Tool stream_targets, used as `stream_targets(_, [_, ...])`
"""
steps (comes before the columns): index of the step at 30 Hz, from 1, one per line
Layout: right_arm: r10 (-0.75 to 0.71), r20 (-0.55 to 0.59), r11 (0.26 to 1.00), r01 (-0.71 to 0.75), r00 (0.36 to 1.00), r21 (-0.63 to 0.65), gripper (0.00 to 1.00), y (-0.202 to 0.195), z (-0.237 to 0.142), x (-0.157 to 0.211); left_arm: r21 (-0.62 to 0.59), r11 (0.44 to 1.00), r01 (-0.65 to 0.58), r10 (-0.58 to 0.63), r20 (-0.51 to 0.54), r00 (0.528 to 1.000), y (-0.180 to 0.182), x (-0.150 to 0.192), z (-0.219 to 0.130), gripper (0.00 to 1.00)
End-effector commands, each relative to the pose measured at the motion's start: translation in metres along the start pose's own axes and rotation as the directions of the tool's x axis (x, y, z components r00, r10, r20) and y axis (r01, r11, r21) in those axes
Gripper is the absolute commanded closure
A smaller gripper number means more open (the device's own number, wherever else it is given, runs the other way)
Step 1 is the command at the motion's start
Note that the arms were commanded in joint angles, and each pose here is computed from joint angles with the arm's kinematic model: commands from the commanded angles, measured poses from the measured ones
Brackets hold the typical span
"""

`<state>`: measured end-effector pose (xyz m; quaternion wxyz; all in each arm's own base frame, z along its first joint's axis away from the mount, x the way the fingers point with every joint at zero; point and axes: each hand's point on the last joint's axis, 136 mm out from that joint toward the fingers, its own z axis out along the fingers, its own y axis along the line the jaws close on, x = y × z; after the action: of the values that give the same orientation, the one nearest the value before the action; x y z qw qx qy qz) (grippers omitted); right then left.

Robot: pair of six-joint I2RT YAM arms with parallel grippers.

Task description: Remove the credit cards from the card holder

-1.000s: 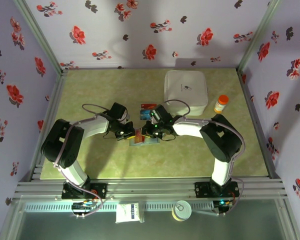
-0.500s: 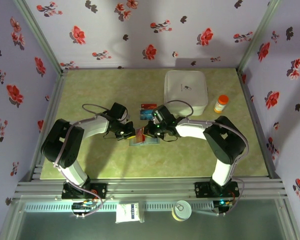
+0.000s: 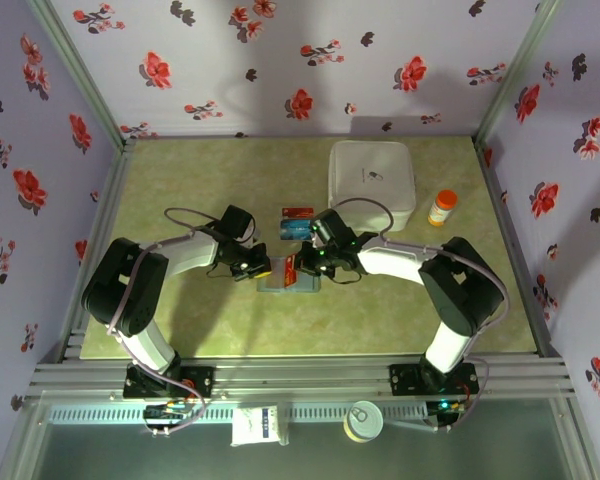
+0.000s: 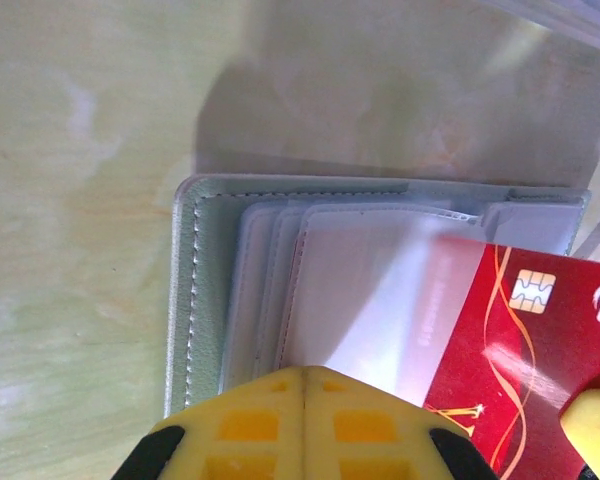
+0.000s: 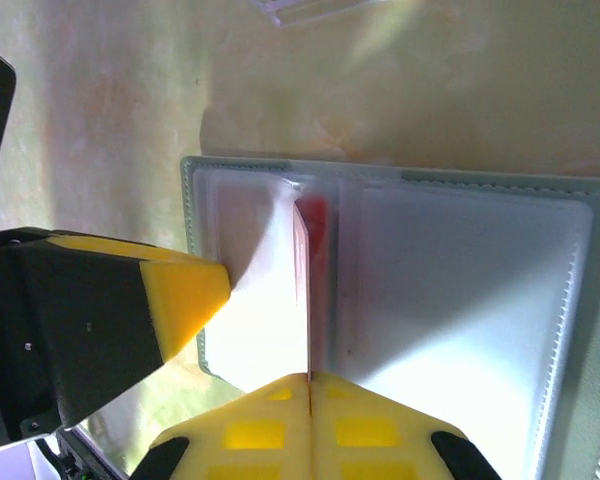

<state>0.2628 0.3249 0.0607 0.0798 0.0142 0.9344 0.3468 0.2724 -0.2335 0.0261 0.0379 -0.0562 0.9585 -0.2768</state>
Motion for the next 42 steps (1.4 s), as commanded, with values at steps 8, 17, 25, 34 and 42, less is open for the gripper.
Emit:
stream_targets(8, [-0.126, 0.024, 0.990, 0.124, 0.992, 0.072, 0.95, 0.012, -0.030, -0.012, -0.003, 1.000, 0.004, -0.004, -0.014, 1.000, -0.004, 0.003, -0.003, 0.98])
stream_targets(17, [-0.335, -0.019, 0.932, 0.335, 0.942, 0.140, 0.98, 0.021, -0.052, -0.021, 0.001, 1.000, 0.000, 0.000, -0.014, 1.000, -0.004, 0.004, -0.005, 0.97])
stream_targets(25, [-0.592, -0.073, 0.766, 0.588, 0.803, 0.260, 1.00, 0.015, -0.075, -0.044, -0.001, 1.000, 0.003, -0.003, -0.024, 1.000, -0.001, 0.008, -0.003, 0.97])
stream_targets(34, [-0.828, -0.233, 0.450, 0.852, 0.510, 0.268, 1.00, 0.012, -0.089, -0.066, 0.014, 1.000, -0.005, 0.005, -0.006, 1.000, -0.008, 0.004, -0.009, 0.96])
stream_targets(42, [-0.926, -0.335, 0.113, 0.975, 0.173, 0.191, 1.00, 0.018, -0.089, -0.080, 0.020, 1.000, -0.014, 0.014, 0.017, 1.000, -0.012, 0.002, -0.017, 0.93])
